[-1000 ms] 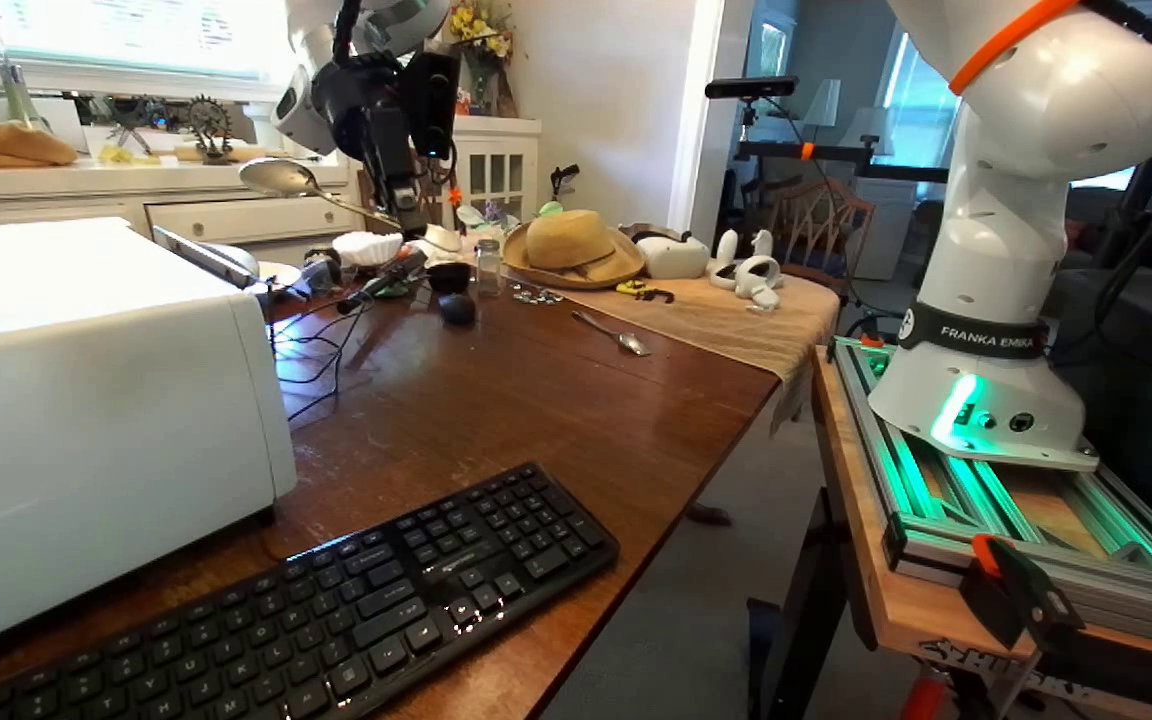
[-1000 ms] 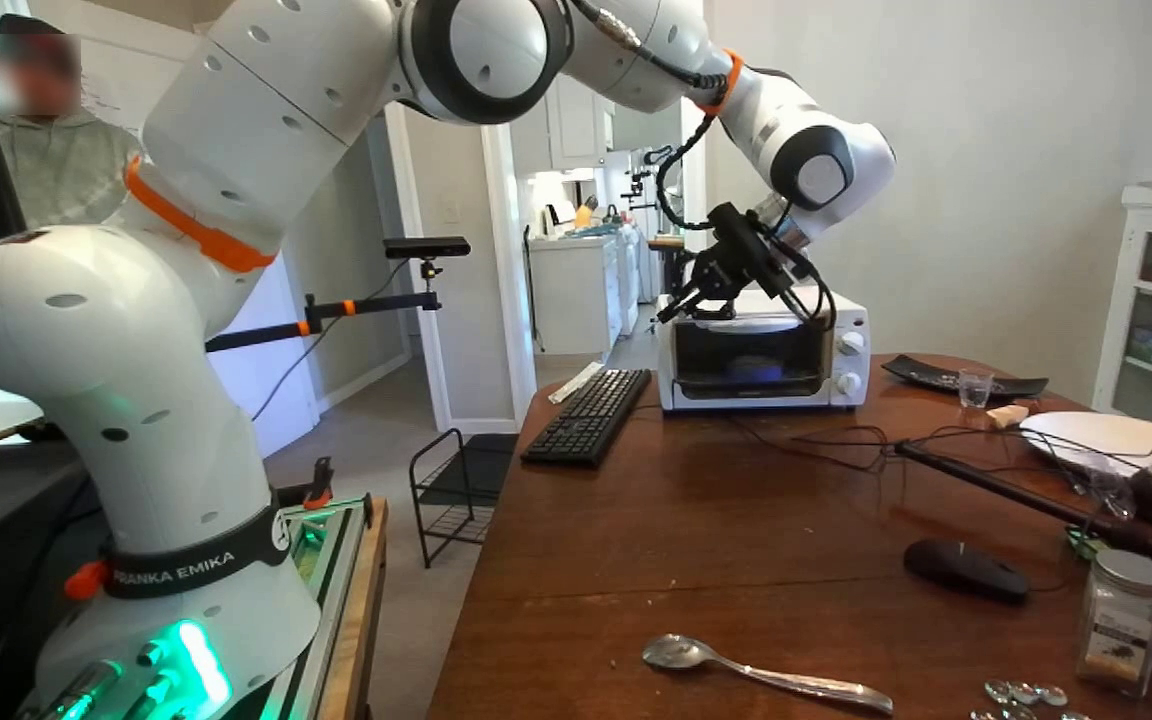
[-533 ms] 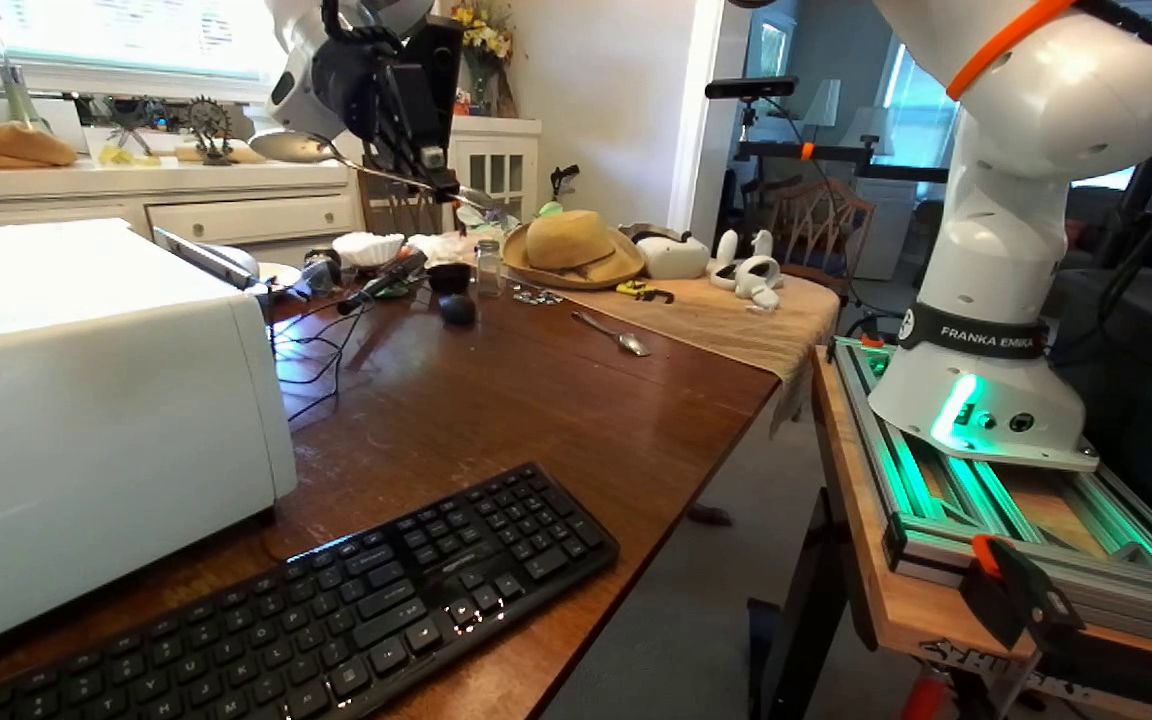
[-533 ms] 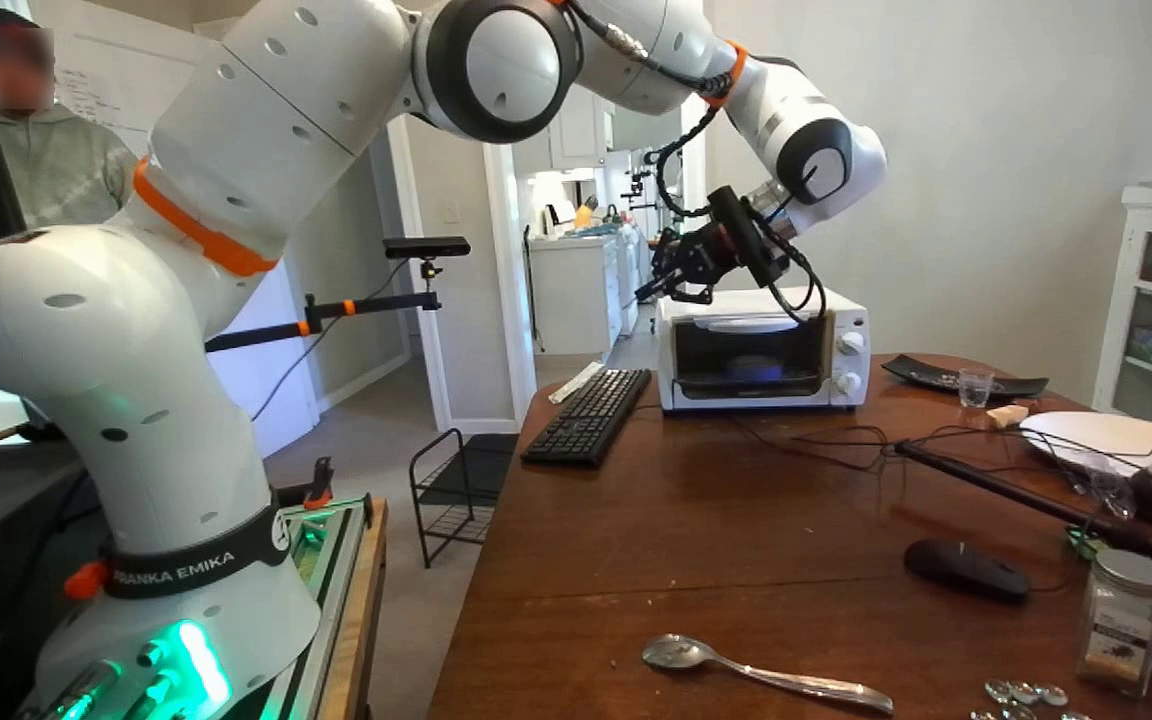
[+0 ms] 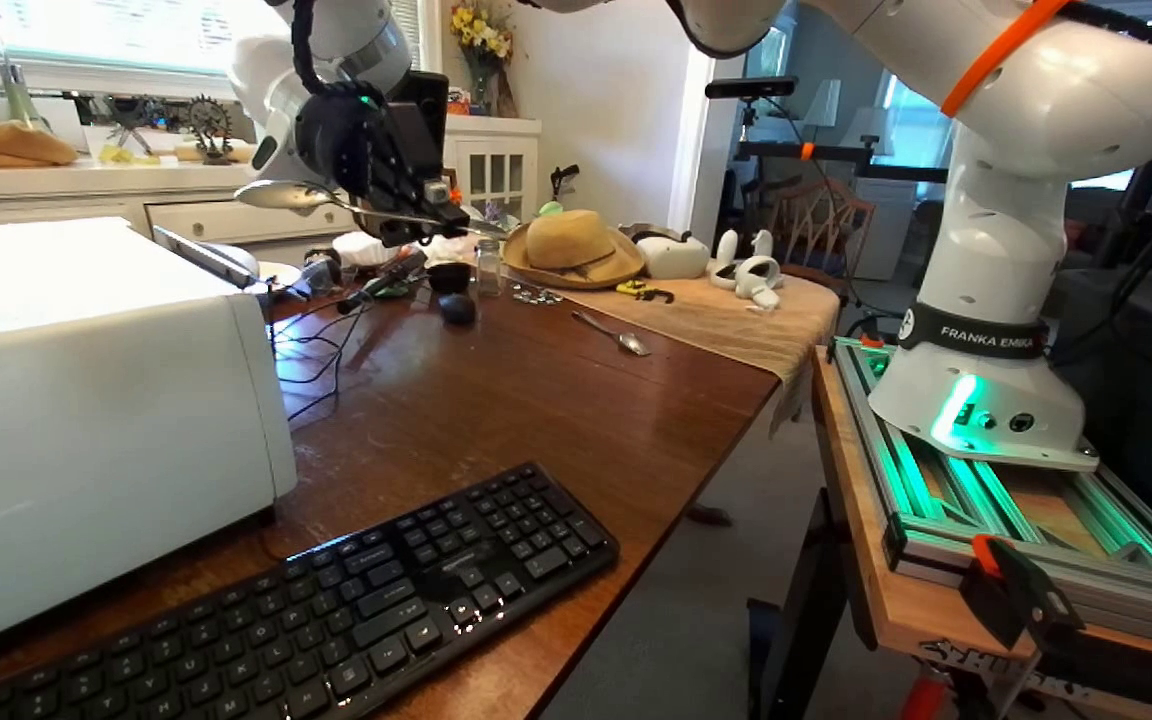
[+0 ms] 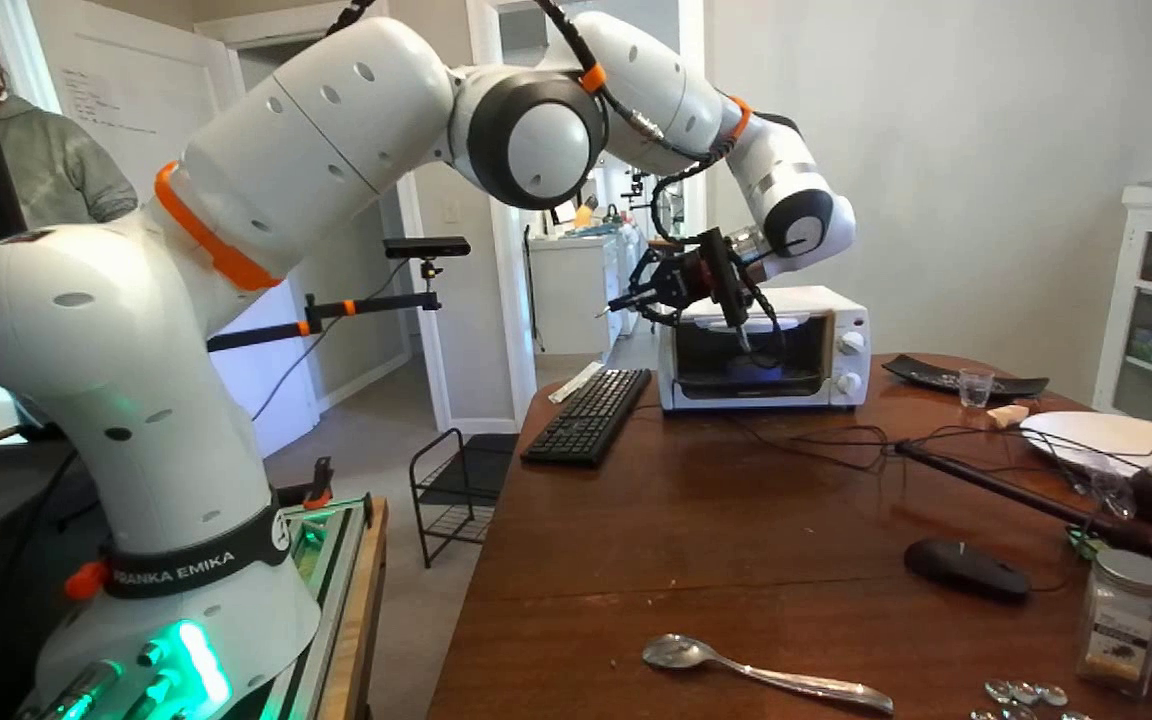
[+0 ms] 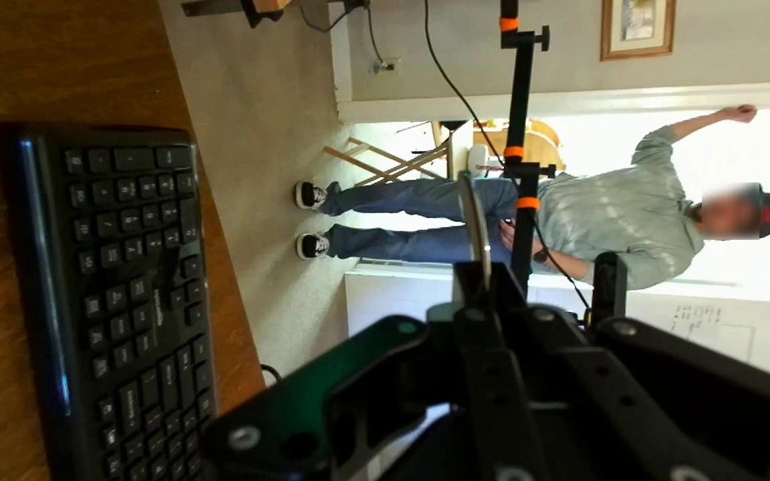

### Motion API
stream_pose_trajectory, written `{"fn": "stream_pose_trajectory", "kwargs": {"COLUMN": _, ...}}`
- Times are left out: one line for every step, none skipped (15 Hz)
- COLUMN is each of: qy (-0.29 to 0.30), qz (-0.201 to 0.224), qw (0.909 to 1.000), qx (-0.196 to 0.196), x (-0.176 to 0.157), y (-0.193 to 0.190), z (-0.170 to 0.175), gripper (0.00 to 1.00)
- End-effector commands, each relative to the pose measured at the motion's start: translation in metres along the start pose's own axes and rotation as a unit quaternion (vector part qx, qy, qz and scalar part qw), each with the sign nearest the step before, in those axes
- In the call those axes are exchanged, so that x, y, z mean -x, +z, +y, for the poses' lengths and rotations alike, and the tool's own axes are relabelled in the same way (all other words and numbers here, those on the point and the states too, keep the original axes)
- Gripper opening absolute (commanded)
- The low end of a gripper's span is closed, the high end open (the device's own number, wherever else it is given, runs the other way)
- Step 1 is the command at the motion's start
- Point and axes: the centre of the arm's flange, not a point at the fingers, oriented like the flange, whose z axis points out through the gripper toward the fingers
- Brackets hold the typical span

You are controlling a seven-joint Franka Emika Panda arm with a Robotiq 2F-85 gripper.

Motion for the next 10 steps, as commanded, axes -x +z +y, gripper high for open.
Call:
{"fn": "stream_pose_trajectory", "kwargs": {"qy": 0.007, "qz": -0.001, "qw": 0.9987, "qx": -0.050, "x": -0.018, "y": 0.009, "z": 0.007, "gripper": 0.01}}
{"fn": "stream_pose_trajectory", "kwargs": {"qy": 0.020, "qz": 0.008, "qw": 0.9978, "qx": -0.063, "x": -0.017, "y": 0.016, "z": 0.008, "gripper": 0.01}}
{"fn": "stream_pose_trajectory", "kwargs": {"qy": 0.034, "qz": 0.017, "qw": 0.9966, "qx": -0.073, "x": -0.016, "y": 0.020, "z": 0.009, "gripper": 0.01}}
{"fn": "stream_pose_trajectory", "kwargs": {"qy": 0.055, "qz": 0.029, "qw": 0.9948, "qx": -0.081, "x": -0.016, "y": 0.023, "z": 0.008, "gripper": 0.01}}
{"fn": "stream_pose_trajectory", "kwargs": {"qy": 0.074, "qz": 0.039, "qw": 0.9933, "qx": -0.080, "x": -0.016, "y": 0.022, "z": 0.007, "gripper": 0.01}}
{"fn": "stream_pose_trajectory", "kwargs": {"qy": 0.090, "qz": 0.045, "qw": 0.9917, "qx": -0.079, "x": -0.017, "y": 0.020, "z": 0.006, "gripper": 0.01}}
{"fn": "stream_pose_trajectory", "kwargs": {"qy": 0.108, "qz": 0.050, "qw": 0.9895, "qx": -0.081, "x": -0.017, "y": 0.018, "z": 0.005, "gripper": 0.01}}
{"fn": "stream_pose_trajectory", "kwargs": {"qy": 0.123, "qz": 0.053, "qw": 0.9873, "qx": -0.085, "x": -0.017, "y": 0.018, "z": 0.002, "gripper": 0.01}}
{"fn": "stream_pose_trajectory", "kwargs": {"qy": 0.144, "qz": 0.056, "qw": 0.9834, "qx": -0.095, "x": -0.016, "y": 0.019, "z": -0.001, "gripper": 0.01}}
{"fn": "stream_pose_trajectory", "kwargs": {"qy": 0.157, "qz": 0.060, "qw": 0.9807, "qx": -0.099, "x": -0.016, "y": 0.020, "z": -0.005, "gripper": 0.01}}
